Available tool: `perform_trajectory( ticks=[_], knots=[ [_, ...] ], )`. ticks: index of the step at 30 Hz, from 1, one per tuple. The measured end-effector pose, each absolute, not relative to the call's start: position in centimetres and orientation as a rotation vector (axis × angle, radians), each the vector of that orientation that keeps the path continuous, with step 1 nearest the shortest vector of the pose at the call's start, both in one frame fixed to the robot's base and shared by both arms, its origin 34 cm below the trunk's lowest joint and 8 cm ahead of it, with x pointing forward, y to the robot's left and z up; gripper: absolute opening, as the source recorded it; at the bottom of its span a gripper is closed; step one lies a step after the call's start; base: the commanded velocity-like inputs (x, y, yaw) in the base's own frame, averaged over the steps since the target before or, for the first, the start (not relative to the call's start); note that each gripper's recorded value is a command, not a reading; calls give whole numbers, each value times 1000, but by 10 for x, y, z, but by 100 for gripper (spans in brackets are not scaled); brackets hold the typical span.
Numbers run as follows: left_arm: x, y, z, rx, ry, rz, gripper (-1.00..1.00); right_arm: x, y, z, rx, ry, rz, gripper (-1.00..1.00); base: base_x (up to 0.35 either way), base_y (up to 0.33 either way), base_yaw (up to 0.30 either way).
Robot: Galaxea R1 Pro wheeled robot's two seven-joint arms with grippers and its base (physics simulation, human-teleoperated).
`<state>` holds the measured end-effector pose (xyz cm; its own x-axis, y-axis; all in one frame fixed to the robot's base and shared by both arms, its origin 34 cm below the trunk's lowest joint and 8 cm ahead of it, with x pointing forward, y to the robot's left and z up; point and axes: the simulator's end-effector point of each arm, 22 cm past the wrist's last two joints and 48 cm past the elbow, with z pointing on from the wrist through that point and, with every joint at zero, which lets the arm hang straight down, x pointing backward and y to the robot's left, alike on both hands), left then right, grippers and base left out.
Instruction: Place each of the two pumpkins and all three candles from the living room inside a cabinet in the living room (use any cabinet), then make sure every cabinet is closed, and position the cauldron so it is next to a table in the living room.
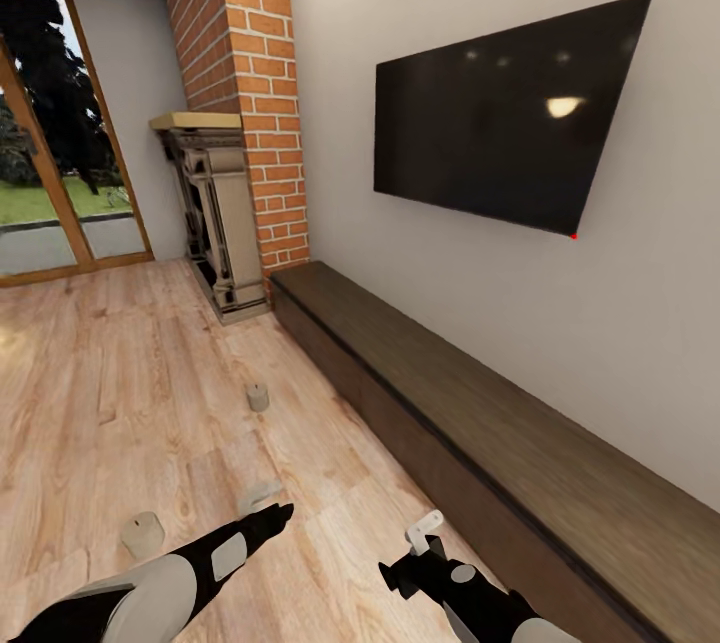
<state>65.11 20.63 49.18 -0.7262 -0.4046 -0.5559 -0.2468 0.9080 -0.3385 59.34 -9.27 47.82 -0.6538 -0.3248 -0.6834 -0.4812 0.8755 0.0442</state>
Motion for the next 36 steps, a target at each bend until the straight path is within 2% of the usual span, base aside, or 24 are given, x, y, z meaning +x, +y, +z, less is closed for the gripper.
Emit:
perform_trajectory(
  ticks=[36],
  knots=[
    [661,206,518,-452,2366,-327,100,605,-93,502,-576,2289,269,100,0,0,165]
  ],
)
